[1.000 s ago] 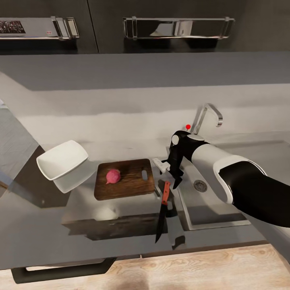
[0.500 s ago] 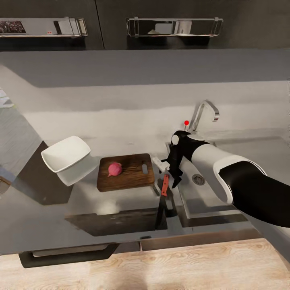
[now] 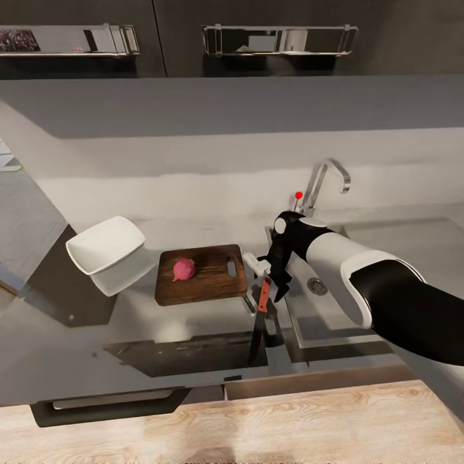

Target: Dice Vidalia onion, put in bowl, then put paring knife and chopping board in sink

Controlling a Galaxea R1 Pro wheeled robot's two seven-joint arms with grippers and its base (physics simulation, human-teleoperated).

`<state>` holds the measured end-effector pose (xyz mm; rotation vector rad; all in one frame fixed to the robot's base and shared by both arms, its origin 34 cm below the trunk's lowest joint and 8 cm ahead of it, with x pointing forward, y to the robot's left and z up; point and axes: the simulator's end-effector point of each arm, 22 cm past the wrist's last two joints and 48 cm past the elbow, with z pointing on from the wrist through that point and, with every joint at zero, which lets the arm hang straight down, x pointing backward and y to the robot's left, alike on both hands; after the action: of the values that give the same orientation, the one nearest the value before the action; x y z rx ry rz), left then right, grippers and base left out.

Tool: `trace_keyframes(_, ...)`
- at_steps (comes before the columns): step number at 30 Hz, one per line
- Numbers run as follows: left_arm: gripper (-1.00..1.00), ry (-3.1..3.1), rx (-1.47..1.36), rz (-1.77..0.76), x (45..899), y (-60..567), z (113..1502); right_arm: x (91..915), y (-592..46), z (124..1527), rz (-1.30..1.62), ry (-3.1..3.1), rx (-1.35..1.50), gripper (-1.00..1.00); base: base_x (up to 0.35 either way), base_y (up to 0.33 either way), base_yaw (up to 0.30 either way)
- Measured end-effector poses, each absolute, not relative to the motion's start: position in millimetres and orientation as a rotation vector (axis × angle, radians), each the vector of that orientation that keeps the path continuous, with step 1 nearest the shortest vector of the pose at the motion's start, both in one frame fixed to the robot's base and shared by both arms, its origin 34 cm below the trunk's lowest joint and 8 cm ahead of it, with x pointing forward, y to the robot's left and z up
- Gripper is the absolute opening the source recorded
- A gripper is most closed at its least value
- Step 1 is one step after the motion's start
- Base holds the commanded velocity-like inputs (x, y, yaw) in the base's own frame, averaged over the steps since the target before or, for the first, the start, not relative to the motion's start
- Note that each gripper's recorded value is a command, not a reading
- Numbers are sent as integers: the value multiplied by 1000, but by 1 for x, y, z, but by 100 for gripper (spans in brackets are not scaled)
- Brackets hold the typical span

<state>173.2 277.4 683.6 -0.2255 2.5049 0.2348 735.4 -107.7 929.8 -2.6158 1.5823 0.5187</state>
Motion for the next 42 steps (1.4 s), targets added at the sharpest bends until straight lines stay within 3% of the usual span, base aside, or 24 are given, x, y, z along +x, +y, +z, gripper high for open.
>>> trace_keyframes(42, 100, 2542, -222, 243, 161, 278, 681, 744, -100, 907, 506, 1542, -2590, 100, 0, 0, 0)
